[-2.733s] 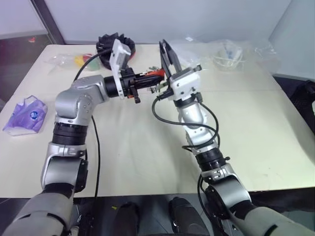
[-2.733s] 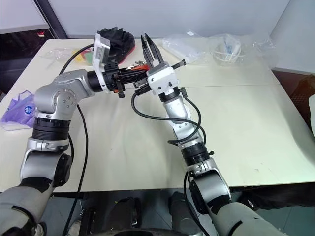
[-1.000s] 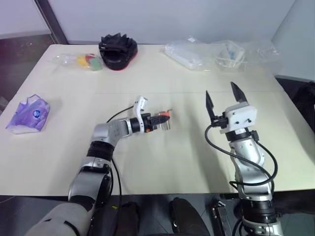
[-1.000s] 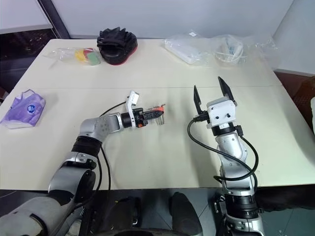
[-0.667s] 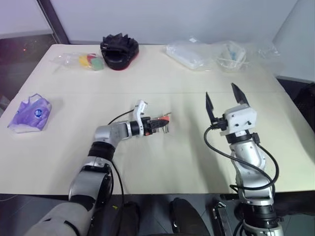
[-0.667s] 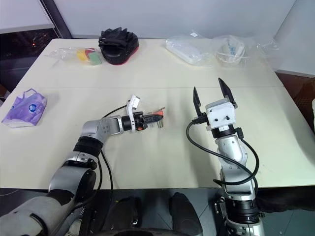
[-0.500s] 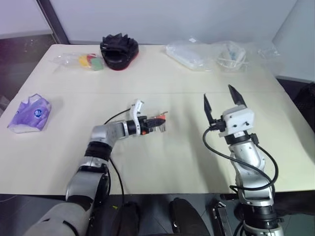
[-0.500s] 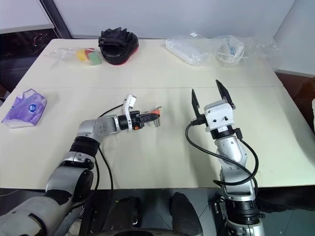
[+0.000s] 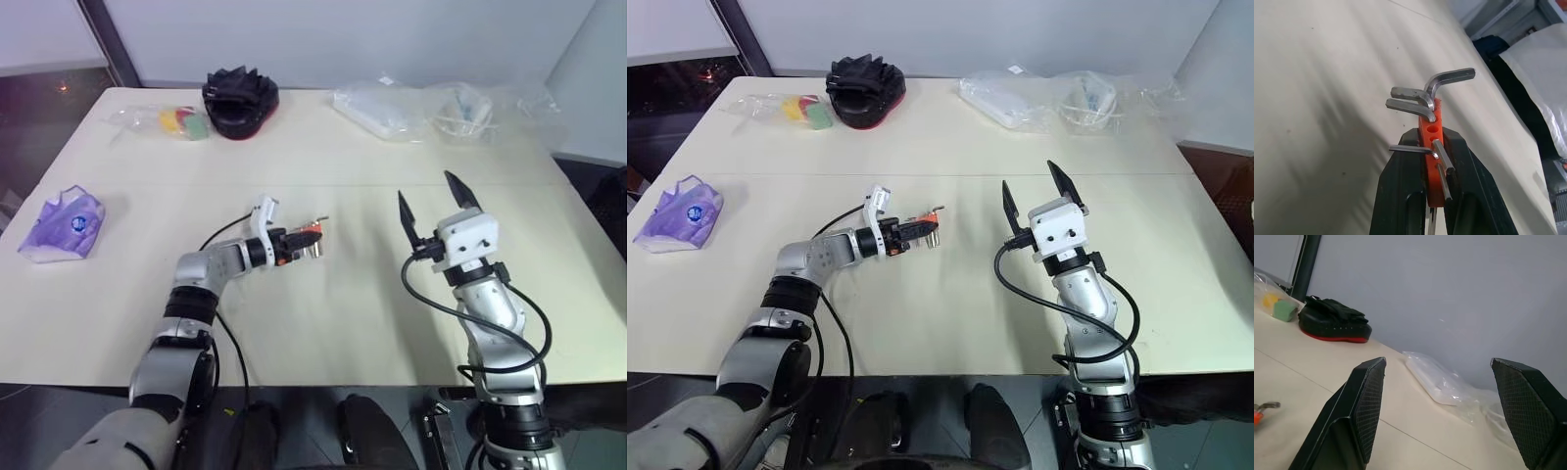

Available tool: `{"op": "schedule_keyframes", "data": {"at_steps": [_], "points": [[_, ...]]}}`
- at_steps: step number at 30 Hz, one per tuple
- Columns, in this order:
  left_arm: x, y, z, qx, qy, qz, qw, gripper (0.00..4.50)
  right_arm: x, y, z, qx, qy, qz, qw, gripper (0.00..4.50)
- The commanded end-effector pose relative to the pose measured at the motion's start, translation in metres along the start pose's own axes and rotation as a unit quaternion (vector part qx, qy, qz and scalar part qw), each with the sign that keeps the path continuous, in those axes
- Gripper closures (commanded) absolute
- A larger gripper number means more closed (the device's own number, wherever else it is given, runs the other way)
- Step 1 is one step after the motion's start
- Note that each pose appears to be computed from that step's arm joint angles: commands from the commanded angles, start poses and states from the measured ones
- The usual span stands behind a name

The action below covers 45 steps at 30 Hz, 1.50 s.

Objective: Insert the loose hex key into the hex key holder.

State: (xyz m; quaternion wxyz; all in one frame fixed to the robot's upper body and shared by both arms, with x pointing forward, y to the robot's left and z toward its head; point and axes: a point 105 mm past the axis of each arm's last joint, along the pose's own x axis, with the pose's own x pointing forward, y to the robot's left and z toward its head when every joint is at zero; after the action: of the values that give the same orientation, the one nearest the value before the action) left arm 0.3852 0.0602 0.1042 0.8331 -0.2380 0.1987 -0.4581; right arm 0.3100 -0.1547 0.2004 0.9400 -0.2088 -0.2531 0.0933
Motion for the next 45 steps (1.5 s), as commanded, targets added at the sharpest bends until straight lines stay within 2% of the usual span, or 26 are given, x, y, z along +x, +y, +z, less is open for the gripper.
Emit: {"op": "schedule_keyframes", "data": {"at_steps": [1, 3, 6, 16, 24, 25, 27, 29, 33, 36, 39, 45], "points": [[0.007, -0.015, 0.021, 0.023, -0.021, -0.024, 0.999, 4.04, 0.002, -0.003, 0.011, -0.007, -0.023, -0.002, 1.000, 0.96], [0.009, -0.018, 0.019, 0.022, -0.017, -0.032, 0.999, 4.04, 0.002, -0.003, 0.011, -0.007, -0.023, -0.003, 1.000, 0.96], [0.012, -0.021, 0.017, 0.029, -0.012, -0.034, 0.999, 2.79, 0.001, -0.002, 0.011, -0.007, -0.022, -0.003, 1.000, 0.94], [0.016, -0.025, 0.018, 0.036, -0.013, -0.038, 0.999, 2.79, 0.001, 0.000, 0.010, -0.006, -0.020, -0.001, 1.000, 0.94], [0.007, -0.016, 0.021, 0.035, -0.013, -0.017, 0.999, 2.79, 0.001, 0.000, 0.010, -0.006, -0.019, 0.001, 1.000, 0.94], [0.005, -0.014, 0.022, 0.040, -0.013, -0.013, 0.999, 2.21, 0.001, 0.000, 0.010, -0.005, -0.019, 0.002, 1.000, 0.94], [-0.002, -0.012, 0.027, 0.053, -0.016, -0.006, 0.998, 1.45, 0.001, 0.001, 0.010, -0.006, -0.019, 0.005, 1.000, 0.94], [-0.008, -0.010, 0.031, 0.079, -0.016, 0.002, 0.997, 0.38, 0.001, 0.001, 0.010, -0.008, -0.018, 0.009, 1.000, 0.94], [-0.022, -0.010, 0.042, 0.123, -0.020, 0.011, 0.992, 0.38, -0.001, 0.003, 0.007, 0.013, -0.003, 0.035, 0.999, 0.94], [-0.033, -0.012, 0.049, 0.188, -0.012, 0.015, 0.982, 0.38, -0.006, 0.012, 0.000, 0.058, 0.034, 0.099, 0.993, 0.94], [-0.046, -0.022, 0.060, 0.249, -0.015, 0.005, 0.968, 0.38, -0.018, 0.019, -0.002, 0.070, 0.077, 0.187, 0.977, 0.94], [-0.068, -0.039, 0.073, 0.346, -0.009, -0.005, 0.938, 0.38, -0.036, 0.015, -0.002, 0.053, 0.156, 0.312, 0.936, 0.94]]}}
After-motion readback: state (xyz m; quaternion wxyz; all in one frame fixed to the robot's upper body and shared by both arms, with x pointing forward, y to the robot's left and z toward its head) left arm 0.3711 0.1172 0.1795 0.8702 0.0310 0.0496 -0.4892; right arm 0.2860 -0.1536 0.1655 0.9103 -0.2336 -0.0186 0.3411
